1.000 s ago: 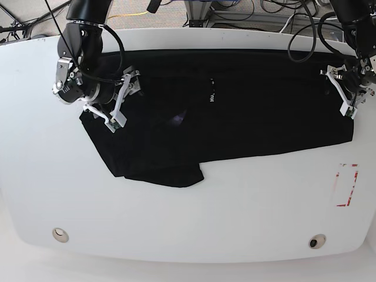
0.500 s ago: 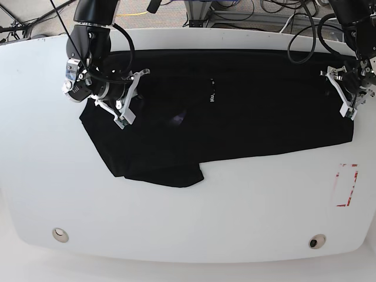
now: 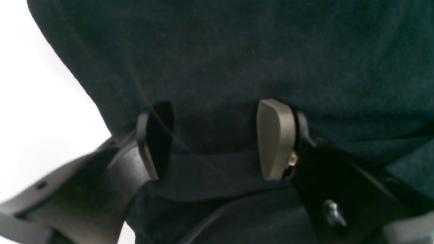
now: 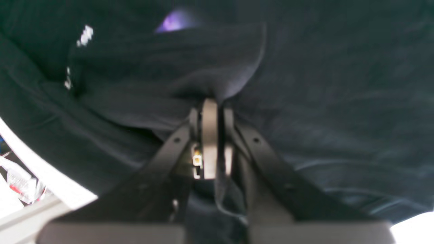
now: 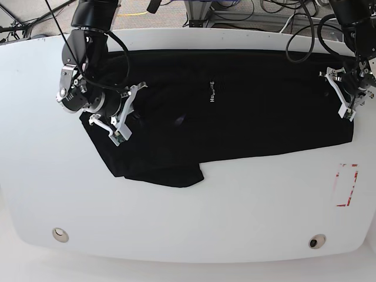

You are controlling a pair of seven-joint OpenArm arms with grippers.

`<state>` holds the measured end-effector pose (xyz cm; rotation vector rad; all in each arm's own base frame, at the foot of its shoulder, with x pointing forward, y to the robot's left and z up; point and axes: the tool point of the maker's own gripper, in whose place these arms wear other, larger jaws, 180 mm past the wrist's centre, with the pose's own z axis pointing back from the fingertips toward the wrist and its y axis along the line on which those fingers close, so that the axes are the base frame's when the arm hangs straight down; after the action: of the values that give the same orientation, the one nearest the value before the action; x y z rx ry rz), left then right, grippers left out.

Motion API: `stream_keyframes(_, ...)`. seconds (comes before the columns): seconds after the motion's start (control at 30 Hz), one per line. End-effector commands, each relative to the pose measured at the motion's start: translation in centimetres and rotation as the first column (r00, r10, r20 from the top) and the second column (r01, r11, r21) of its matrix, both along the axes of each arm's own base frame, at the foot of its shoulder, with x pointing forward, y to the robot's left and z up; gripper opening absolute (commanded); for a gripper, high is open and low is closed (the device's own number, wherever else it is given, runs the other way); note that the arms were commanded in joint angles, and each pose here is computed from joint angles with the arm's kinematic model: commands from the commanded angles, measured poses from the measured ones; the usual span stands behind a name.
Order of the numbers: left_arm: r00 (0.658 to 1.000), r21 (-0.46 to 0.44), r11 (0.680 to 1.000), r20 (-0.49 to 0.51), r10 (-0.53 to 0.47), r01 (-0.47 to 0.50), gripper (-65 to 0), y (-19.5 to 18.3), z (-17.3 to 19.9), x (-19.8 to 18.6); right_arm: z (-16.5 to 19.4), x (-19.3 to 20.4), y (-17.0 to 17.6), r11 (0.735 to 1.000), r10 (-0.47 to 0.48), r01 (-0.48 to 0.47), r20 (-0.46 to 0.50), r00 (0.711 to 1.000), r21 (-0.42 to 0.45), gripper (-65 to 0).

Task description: Fold the T-shirt properly

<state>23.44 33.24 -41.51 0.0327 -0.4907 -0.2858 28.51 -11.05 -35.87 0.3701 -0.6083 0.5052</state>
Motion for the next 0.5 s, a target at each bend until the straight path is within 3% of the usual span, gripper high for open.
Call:
stream_keyframes(0.0,0.999,0.048,0.999,-0.047,-0.002,0.004,-28.5,0.9,-0.3,-0.8,1.9,1.5,0.2,1.0,-0.003,0.001,0.08,0.997,0.026,-65.0)
stream_keyframes(0.33,0.999,0.071,0.997,-0.052,-0.004,0.008,-28.5,1.8,0.1,-0.9,1.0,3.8,0.2,0.998,-0.021,0.018,0.047,0.999,0.067,-64.8)
stream_keyframes(0.47,0.999,0.074,0.997,-0.054,-0.005,0.009,-28.5,1.9,0.2,-1.0,1.2,4.3,-0.2,0.998,-0.025,0.021,0.052,0.998,0.062,-52.6)
